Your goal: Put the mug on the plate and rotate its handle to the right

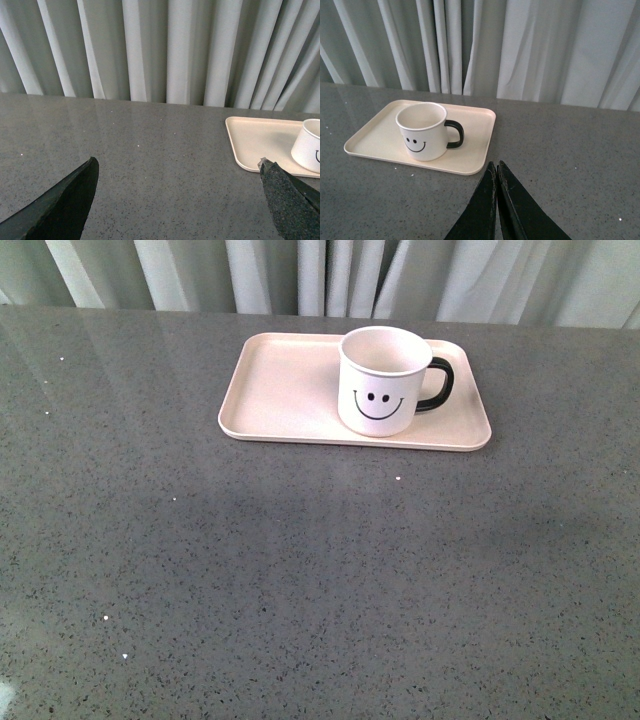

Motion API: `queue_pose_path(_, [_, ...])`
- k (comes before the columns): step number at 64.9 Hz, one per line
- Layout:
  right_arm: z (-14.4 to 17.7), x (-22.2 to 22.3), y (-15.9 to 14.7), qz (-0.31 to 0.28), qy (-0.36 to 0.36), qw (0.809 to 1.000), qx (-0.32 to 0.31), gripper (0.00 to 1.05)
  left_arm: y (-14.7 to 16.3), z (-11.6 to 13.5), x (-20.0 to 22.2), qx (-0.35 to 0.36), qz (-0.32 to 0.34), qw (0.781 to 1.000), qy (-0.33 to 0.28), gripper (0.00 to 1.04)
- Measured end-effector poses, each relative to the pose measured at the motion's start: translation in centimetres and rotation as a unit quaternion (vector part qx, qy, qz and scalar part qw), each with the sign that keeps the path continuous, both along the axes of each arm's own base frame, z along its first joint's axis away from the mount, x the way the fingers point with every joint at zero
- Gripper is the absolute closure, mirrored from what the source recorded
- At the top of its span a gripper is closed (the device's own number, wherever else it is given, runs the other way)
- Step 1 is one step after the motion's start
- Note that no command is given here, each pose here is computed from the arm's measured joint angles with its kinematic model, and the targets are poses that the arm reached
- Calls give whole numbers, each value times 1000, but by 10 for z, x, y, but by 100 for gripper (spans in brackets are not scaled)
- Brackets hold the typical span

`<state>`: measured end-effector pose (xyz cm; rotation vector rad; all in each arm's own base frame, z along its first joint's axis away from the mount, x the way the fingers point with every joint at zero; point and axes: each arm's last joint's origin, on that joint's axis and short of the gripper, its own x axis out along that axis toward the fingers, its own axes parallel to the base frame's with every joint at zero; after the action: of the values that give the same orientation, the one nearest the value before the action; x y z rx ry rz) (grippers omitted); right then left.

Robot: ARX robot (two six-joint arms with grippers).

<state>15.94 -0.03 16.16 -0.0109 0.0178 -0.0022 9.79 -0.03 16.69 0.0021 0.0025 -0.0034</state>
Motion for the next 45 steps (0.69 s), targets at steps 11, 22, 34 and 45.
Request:
queue_pose_path(11, [3, -14, 0, 0, -4, 1000, 0, 103, 0, 0, 0, 0, 0, 1000, 0, 9])
queue_pose_path(22, [7, -22, 0, 0, -11, 1000, 0, 103, 0, 0, 0, 0, 0, 1000, 0, 9])
queue_pose_path(34, [10, -29, 0, 0, -15, 1000, 0, 103, 0, 0, 0, 0, 0, 1000, 0, 9])
queue_pose_path(45, [11, -35, 0, 0, -18, 1000, 0, 103, 0, 0, 0, 0, 0, 1000, 0, 9])
